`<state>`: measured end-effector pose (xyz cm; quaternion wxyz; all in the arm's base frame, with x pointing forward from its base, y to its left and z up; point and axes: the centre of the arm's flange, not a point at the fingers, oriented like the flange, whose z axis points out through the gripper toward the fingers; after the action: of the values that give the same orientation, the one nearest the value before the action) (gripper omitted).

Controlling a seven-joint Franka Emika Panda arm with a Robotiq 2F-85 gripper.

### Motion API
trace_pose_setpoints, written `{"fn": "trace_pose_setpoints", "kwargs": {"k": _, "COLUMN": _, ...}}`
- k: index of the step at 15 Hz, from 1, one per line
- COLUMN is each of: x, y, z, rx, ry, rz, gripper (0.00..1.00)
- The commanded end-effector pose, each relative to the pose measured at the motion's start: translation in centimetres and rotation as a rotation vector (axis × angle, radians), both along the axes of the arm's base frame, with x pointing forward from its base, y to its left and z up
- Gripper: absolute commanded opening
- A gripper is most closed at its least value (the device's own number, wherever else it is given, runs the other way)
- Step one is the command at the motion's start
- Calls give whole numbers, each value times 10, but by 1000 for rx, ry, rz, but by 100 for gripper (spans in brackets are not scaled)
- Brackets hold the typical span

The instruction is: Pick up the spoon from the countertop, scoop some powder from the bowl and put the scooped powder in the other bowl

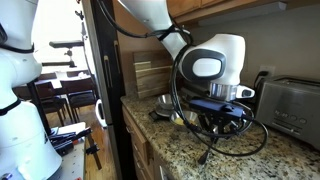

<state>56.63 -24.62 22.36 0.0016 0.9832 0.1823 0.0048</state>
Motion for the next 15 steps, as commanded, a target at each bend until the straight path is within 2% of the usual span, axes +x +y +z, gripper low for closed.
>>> {"fn": "trace_pose_setpoints", "kwargs": {"k": 1, "x": -19, "y": 9, "z": 31, "rx": -2, "ry": -32, "rz": 30, "gripper": 5}}
{"fn": "trace_pose_setpoints", "kwargs": {"k": 8, "x": -21, "y": 34, "z": 70, "rx": -27, "ry": 20, "rz": 104, "gripper": 5}}
{"fn": "trace_pose_setpoints", "kwargs": {"k": 15, "x": -36, "y": 81, "z": 98, "rx": -100, "ry": 165, "rz": 277, "gripper": 5}}
